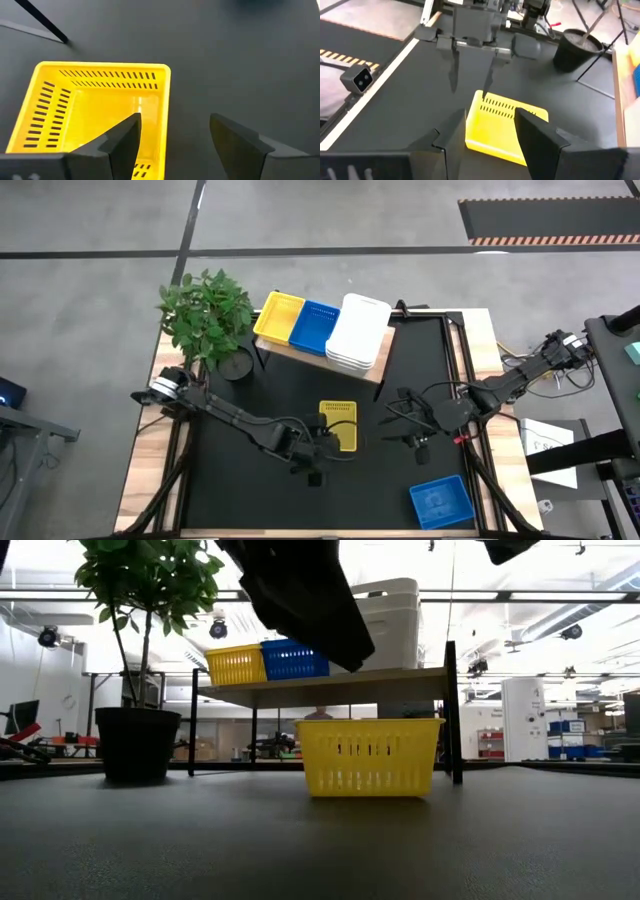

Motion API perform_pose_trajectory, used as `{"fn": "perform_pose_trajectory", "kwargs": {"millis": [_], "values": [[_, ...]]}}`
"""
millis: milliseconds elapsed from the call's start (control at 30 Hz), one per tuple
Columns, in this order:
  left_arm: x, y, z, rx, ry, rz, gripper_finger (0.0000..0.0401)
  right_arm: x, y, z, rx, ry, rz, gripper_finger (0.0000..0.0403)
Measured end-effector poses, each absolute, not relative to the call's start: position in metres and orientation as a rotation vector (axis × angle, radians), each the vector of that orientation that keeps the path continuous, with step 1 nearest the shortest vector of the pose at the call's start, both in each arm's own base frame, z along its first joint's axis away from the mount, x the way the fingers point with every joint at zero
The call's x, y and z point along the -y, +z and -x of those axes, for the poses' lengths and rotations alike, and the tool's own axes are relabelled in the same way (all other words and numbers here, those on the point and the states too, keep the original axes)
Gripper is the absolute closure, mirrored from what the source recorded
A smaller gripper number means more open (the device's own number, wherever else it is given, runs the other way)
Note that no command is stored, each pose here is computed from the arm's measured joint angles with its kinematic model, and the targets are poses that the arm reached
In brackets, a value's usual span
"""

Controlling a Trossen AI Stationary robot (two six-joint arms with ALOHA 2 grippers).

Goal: Stack baskets on shelf by color
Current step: Stack the yellow bin on top of the other yellow bins on the shelf

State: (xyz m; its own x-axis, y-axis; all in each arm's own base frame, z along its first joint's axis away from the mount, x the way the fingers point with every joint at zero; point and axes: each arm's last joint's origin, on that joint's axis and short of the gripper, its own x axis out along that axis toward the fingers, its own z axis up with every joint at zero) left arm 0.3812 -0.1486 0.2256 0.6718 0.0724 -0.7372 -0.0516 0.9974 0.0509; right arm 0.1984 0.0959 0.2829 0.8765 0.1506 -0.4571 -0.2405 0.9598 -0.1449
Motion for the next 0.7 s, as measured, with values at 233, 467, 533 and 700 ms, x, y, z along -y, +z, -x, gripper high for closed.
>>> {"fn": "perform_pose_trajectory", "kwargs": {"millis": [233,467,533,700], "values": [[0.146,0.203,-0.391,-0.865,0.083,-0.032,0.0180,-0.096,0.282,-0.198,-0.469,0.204,0.199,0.0242],[0.144,0.183,-0.392,-0.889,0.094,-0.020,0.0181,-0.096,0.282,-0.198,-0.470,0.204,0.199,0.0241],[0.142,0.181,-0.392,-0.886,0.102,-0.010,0.0188,-0.096,0.282,-0.198,-0.469,0.203,0.198,0.0241],[0.142,0.179,-0.390,-0.897,0.095,-0.008,0.0241,-0.096,0.282,-0.198,-0.470,0.203,0.197,0.0243]]}}
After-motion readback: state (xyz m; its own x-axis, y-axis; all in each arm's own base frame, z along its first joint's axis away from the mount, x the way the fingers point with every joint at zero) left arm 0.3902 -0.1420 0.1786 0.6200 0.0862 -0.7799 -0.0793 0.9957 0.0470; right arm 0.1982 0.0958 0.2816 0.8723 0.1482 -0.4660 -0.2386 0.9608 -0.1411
